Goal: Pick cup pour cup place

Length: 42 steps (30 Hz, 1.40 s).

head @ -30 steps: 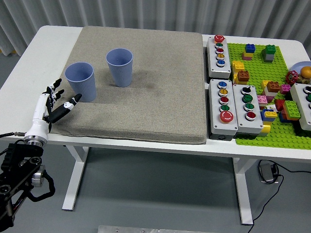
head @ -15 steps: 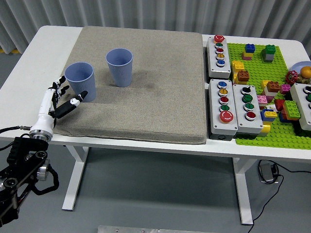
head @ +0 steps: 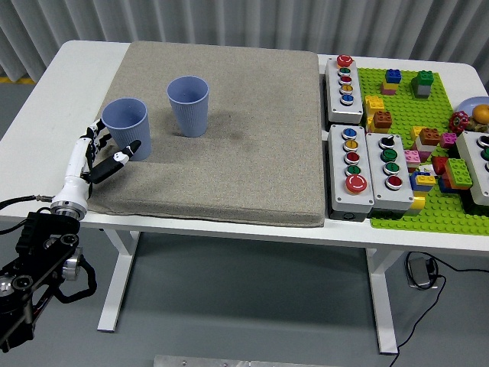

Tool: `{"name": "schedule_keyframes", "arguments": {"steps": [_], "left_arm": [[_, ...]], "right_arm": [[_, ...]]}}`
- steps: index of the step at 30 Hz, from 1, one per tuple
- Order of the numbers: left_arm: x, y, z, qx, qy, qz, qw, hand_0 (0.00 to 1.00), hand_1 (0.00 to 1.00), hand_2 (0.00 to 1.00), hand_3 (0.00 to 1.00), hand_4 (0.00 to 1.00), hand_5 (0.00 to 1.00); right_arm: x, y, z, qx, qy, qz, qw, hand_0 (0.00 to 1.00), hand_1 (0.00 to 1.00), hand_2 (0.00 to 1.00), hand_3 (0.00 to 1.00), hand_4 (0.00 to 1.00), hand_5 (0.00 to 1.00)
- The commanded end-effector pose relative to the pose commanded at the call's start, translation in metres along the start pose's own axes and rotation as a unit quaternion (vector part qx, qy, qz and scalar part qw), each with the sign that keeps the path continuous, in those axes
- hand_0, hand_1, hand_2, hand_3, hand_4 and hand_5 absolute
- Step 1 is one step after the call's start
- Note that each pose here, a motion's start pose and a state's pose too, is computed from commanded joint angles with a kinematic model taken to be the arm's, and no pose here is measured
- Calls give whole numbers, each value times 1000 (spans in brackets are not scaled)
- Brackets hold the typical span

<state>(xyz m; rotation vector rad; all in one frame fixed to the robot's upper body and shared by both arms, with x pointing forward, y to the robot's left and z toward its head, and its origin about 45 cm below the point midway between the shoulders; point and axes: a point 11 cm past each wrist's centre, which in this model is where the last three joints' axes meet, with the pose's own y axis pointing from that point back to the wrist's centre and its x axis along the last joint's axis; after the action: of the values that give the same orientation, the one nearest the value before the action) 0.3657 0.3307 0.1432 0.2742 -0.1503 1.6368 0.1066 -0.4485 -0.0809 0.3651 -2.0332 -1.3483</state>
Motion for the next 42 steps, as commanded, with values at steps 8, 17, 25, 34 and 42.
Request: {"name": "schedule_keyframes", "arguments": {"steps": [8, 17, 25, 34, 42], "left_arm": [[-5, -6, 3, -1, -3, -2, 1000, 909, 900, 998, 961, 969, 444], [-11, -15, 10, -6, 3, -6, 1000, 909, 900, 998, 962, 968, 444], [-12, -21, 10, -5, -5, -7, 1000, 909, 900, 998, 963, 964, 438], [-12, -25, 9, 0, -10, -4, 1000, 908, 900, 998, 965, 957, 434], [-15, -30, 10, 2, -15, -5, 1000, 908, 900, 998, 963, 956, 433]], "right_arm": [[1, -1, 1, -1, 2, 1, 1000, 669, 548, 493, 537, 2, 278], [-1, 0, -1, 0, 0, -2, 1000, 669, 548, 493, 537, 2, 281], [-4, 2, -4, 3, -3, -5, 1000, 669, 548, 493, 536, 2, 282], [-5, 2, -5, 3, -3, -6, 1000, 669, 548, 493, 536, 2, 284], [-6, 3, -6, 4, -3, -8, 1000, 669, 548, 493, 536, 2, 283]]}}
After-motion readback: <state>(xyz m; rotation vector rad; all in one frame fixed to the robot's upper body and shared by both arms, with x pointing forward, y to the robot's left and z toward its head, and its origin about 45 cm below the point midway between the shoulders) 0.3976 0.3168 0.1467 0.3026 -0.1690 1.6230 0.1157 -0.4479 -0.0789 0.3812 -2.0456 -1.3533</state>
